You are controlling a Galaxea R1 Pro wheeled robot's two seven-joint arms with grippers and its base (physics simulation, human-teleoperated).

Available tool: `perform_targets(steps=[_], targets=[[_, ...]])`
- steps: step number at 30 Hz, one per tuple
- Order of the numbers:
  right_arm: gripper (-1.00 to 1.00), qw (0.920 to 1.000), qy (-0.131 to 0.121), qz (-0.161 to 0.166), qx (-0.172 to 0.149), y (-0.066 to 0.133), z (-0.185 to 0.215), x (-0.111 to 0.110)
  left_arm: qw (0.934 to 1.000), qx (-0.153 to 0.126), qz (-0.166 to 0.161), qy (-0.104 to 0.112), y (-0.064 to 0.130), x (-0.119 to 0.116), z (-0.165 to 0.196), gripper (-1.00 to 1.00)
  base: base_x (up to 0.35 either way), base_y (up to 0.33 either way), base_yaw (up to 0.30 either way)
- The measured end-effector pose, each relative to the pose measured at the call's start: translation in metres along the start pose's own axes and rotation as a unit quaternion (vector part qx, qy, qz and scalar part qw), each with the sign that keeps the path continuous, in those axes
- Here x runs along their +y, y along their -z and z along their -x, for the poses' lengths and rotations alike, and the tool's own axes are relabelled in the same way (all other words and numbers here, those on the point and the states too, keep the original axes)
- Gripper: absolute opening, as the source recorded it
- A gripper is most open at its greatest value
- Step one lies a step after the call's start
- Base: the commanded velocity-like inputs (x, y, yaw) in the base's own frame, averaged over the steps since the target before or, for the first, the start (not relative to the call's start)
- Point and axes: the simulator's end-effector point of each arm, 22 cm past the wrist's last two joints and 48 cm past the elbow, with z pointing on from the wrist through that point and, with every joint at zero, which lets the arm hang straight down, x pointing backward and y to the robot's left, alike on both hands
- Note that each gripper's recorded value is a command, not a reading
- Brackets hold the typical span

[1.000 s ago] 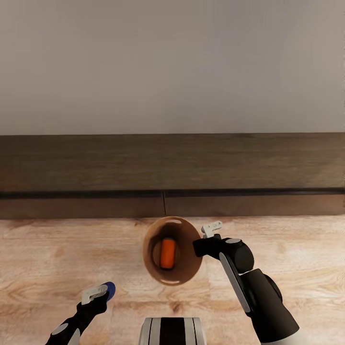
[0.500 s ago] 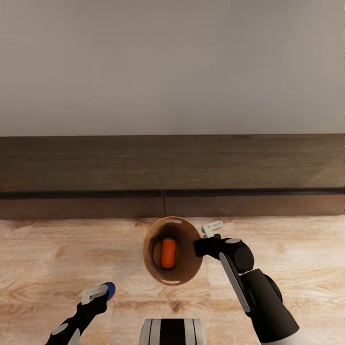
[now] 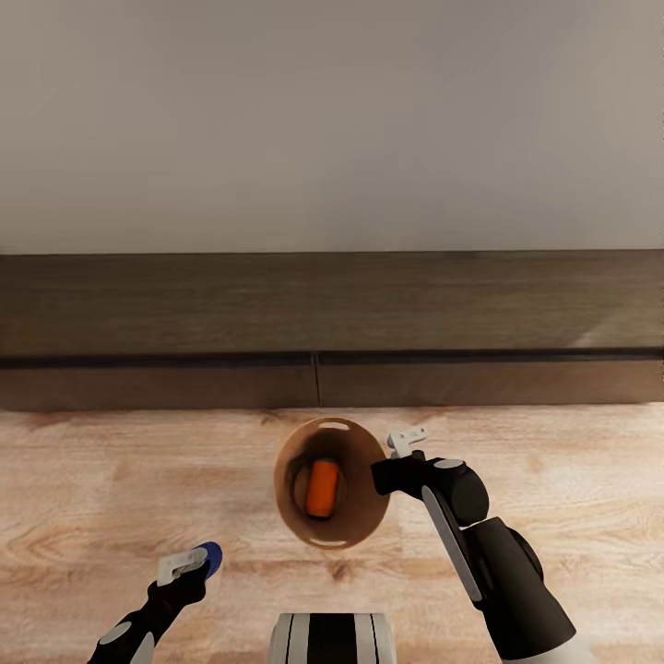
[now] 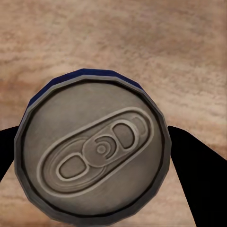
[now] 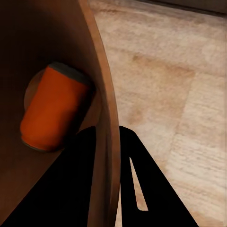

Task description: Put the three can of soda from the living room inside the tash can in the kitchen.

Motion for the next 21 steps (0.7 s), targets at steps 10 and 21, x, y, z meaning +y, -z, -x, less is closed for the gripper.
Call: perform_targets(steps=[10,21], targets=[[-1.00,1.0000,0.001,-0.001,0.000,-0.013,-0.010,-0.002,1.0000,0.000,0.000,0.000,-0.012,0.003,-0.010,-1.00,-0.002,0.000,0.000],[-1.00,1.0000,0.002,-0.001,-0.003,-0.023,-0.017,-0.003,1.0000,-0.004,-0.001,0.000,-0.024,0.005,-0.016,-1.00,0.000,0.000,0.000]])
